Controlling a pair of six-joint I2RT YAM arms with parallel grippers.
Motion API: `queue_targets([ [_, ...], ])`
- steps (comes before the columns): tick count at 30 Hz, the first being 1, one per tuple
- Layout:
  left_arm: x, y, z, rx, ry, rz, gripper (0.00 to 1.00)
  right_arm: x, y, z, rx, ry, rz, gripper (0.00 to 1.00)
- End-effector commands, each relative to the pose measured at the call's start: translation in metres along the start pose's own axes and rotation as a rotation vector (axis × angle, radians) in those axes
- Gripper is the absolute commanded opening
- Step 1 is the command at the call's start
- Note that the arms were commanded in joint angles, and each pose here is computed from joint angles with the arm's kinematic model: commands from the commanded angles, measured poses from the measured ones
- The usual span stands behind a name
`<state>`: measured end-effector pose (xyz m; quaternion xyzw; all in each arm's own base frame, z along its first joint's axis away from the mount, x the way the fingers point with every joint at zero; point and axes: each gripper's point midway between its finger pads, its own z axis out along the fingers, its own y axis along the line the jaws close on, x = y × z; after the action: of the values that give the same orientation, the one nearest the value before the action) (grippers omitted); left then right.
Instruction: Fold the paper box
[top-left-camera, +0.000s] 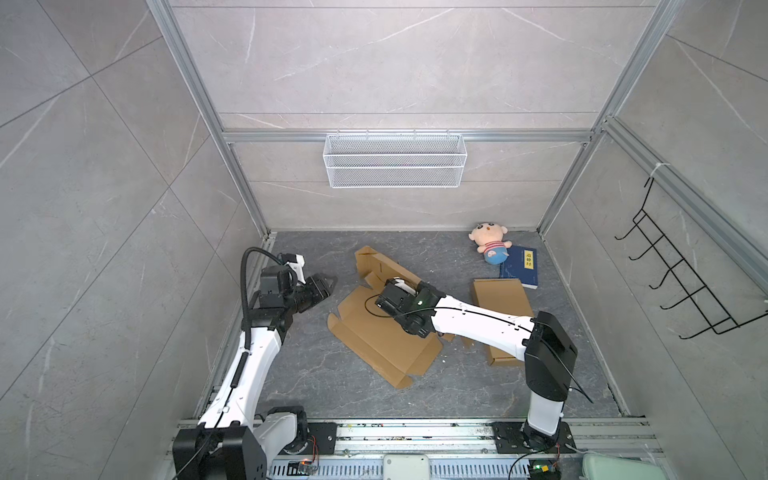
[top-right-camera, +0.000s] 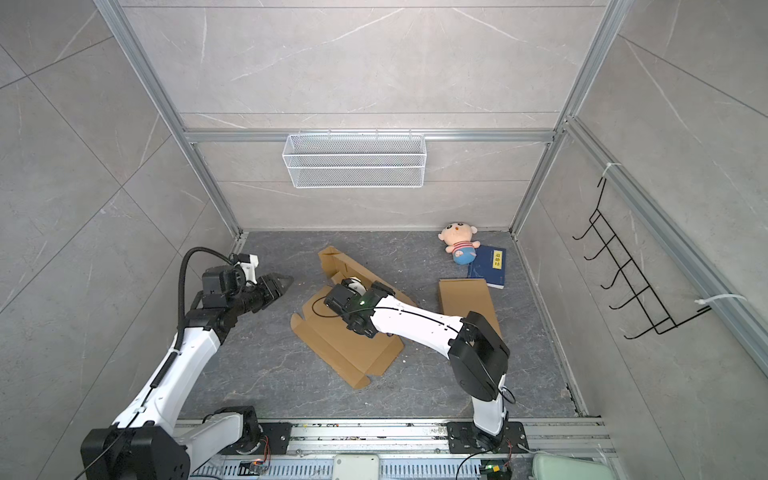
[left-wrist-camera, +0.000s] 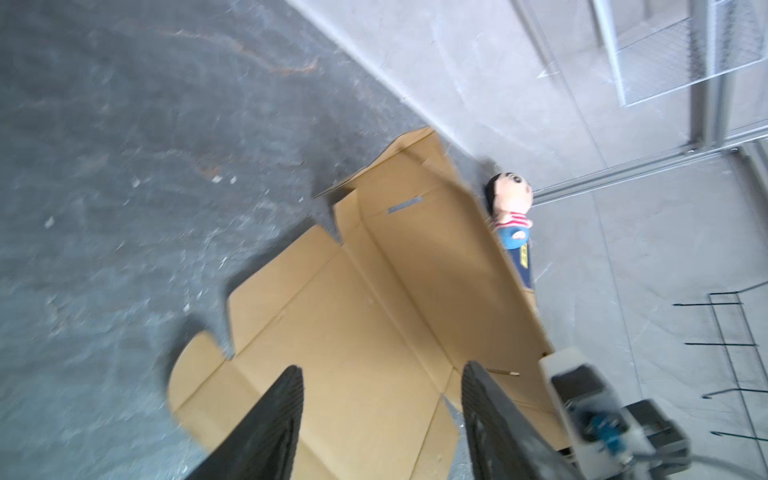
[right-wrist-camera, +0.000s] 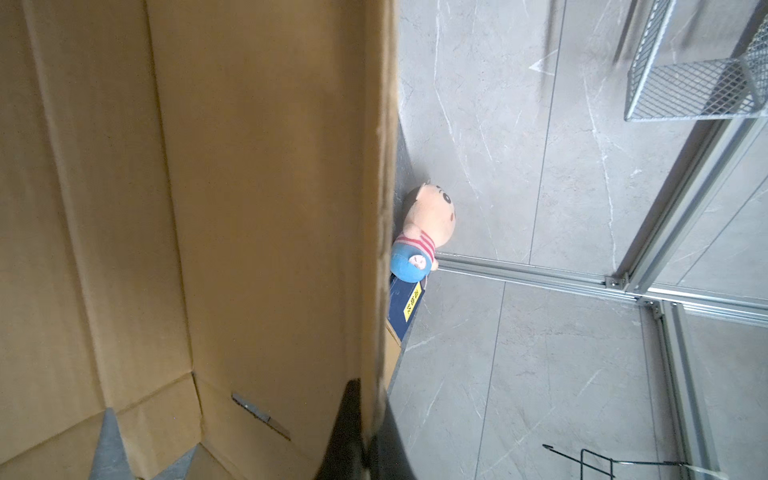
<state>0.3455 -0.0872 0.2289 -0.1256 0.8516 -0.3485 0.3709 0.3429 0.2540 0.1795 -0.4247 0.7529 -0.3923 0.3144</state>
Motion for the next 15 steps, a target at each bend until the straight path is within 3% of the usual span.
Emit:
queue_targets([
  [1, -0.028, -0.024, 0.007, 0.079, -0.006, 0.080, 0.65, -0.008, 0.017, -0.004, -0.069, -0.076, 0.004, 0.00],
  [5, -0.038, -0.037, 0.024, 0.100, 0.031, 0.111, 0.67, -0.010, 0.021, -0.006, -0.099, -0.118, 0.003, 0.00],
  [15, -0.022, -0.062, 0.086, 0.067, 0.200, 0.319, 0.76, -0.011, 0.031, -0.005, -0.132, -0.148, -0.015, 0.00],
])
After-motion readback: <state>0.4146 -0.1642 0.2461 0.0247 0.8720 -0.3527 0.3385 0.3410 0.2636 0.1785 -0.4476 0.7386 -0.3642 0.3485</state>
